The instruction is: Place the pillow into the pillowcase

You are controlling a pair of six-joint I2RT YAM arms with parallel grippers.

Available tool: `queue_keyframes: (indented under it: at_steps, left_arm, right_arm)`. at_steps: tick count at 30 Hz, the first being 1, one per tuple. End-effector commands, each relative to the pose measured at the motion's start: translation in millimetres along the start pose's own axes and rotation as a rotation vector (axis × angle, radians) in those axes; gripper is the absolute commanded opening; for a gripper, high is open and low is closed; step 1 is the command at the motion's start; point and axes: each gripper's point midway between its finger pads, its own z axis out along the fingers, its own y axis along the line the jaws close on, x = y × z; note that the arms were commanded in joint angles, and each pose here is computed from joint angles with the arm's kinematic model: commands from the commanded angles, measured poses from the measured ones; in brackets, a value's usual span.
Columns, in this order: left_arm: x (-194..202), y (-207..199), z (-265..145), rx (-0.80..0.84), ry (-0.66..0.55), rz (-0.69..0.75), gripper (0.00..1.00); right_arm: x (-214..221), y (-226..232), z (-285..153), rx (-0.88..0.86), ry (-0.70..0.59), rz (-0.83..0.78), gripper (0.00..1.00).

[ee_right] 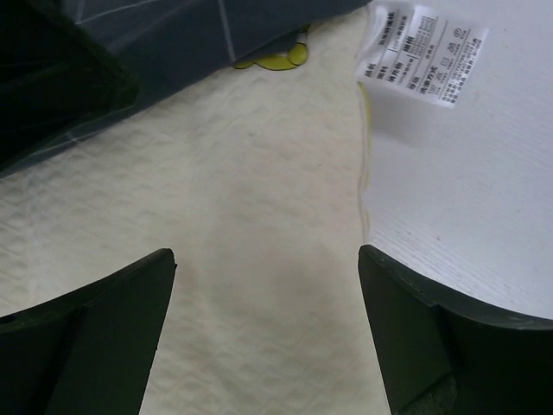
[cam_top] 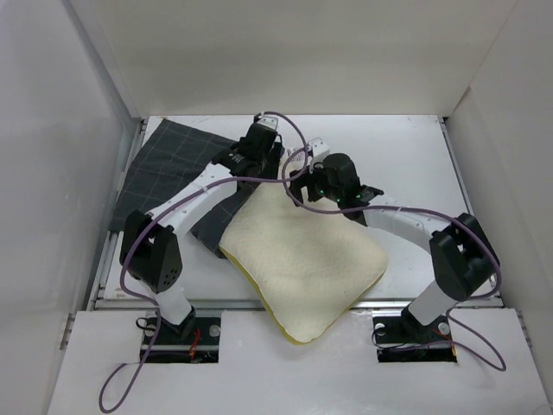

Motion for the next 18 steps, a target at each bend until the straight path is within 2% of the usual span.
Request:
queue_keyframes:
  at_steps: [1,2,3,6,9,12,13,16,17,18]
  left_arm:
    - [-28.8,-1.4,-14.3,0.024,-0.064,0.025,0.57]
    - [-25.1,-3.4,-4.0,0.019,-0.044,0.041,0.67]
    - [-31.6,-6.9,-2.9,0.035,-0.053,0.066,0.69]
    - [-33.6,-20.3,16.8,0.073,-0.025,0.117,0.75]
    - [-26.9,-28.6,40.6,0.083,0.024,0.163,0.73]
    - [-38.0,-27.4,53.2,0.067,0.021,0.183,0.6]
    - [-38.3,-29.8,61.8,0.065,0.032,0.195,0.54]
    - [-34.6,-25.1,76.8,0.014,0.059,0.206,0.34]
    - [-43.1,-19.7,76.2,-0.026,0.045,0.205,0.22]
    - [-45.4,-21.1,76.9,-0.026,0.044,0.188,0.22]
  right_arm:
    - [-6.0,-13.6,13.4,-0.058,-0.009,0.014,0.92]
    - [-0.6,-18.1,21.3,-0.07,0.005,0.013,0.92]
    - [7.8,-14.6,24.3,-0.119,0.029,0.021,0.92]
    - [11.7,-18.7,40.3,-0.166,0.037,0.023,0.92]
    - [19.6,-12.5,52.5,-0.218,0.042,0.023,0.86]
    - [19.8,-0.4,56.7,-0.297,0.023,0.026,0.76]
    - [16.9,3.2,56.1,-0.314,0.014,0.037,0.64]
    - [17.0,14.4,54.5,-0.385,0.001,0.038,0.44]
    - [14.8,16.3,54.0,-0.397,-0.008,0.034,0.28]
    - [14.7,16.7,53.9,-0.397,-0.006,0.043,0.2]
